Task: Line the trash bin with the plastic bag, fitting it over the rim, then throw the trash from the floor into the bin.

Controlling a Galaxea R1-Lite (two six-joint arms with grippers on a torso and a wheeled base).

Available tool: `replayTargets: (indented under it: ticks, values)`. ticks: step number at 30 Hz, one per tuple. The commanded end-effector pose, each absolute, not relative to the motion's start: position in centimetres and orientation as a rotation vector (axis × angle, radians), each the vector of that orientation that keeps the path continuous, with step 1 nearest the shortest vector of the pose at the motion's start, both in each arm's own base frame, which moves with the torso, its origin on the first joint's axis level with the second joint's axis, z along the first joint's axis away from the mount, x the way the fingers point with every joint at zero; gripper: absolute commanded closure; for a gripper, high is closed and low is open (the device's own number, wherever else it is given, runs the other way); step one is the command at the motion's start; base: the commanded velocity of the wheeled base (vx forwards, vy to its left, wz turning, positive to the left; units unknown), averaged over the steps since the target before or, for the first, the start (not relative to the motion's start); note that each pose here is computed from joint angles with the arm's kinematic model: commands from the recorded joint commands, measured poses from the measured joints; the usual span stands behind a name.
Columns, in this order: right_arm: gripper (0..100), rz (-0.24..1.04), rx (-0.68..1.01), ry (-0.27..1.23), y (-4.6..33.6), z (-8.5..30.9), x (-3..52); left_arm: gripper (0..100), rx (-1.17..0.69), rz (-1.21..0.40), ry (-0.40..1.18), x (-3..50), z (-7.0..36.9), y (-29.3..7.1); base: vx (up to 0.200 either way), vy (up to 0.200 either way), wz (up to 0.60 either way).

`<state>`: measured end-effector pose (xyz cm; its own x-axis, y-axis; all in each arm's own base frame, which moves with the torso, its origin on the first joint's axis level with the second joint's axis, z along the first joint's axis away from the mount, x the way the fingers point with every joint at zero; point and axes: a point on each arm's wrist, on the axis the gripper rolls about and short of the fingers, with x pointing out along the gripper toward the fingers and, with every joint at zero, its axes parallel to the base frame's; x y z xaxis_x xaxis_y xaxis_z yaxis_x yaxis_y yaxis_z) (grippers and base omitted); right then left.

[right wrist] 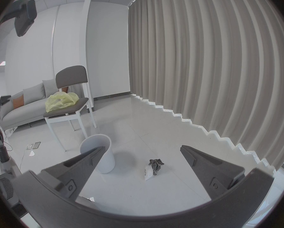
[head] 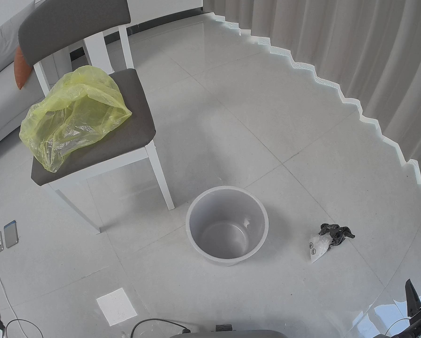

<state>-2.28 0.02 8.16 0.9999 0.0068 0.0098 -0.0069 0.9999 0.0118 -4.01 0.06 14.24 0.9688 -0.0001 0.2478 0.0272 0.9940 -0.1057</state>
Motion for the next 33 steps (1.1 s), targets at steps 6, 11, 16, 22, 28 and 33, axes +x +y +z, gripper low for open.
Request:
replayTargets:
  ticks: [6, 11, 16, 22, 28, 33]
  values:
    - [0, 0.190, 0.280, -0.339, 0.3, 19.3, -4.3, 0, -0.133, -0.016, -0.120, 0.3, 24.2, 0.0, 0.000, 0.000, 0.00]
    - [0, 0.157, 0.147, -0.121, 0.3, 23.1, 0.1, 0, -0.139, 0.095, 0.103, 8.0, 26.0, 0.3, 0.000, 0.000, 0.00]
    - [0, 0.156, 0.113, -0.084, 0.3, 27.9, 4.5, 0, -0.142, 0.225, 0.215, 14.5, 27.1, 1.8, 0.000, 0.000, 0.00]
    - [0, 0.153, 0.133, -0.013, 0.3, 28.7, 8.3, 0, -0.163, 0.369, 0.321, 21.7, 27.0, 5.5, 0.000, 0.000, 0.00]
    - [0, 0.156, 0.163, -0.036, 0.3, 28.5, 9.7, 0, -0.181, 0.431, 0.416, 25.8, 26.3, 7.7, 0.000, 0.000, 0.00]
    - [0, 0.152, 0.165, -0.032, 0.3, 28.4, 10.0, 0, -0.201, 0.459, 0.421, 29.3, 26.2, 9.1, 0.000, 0.000, 0.00]
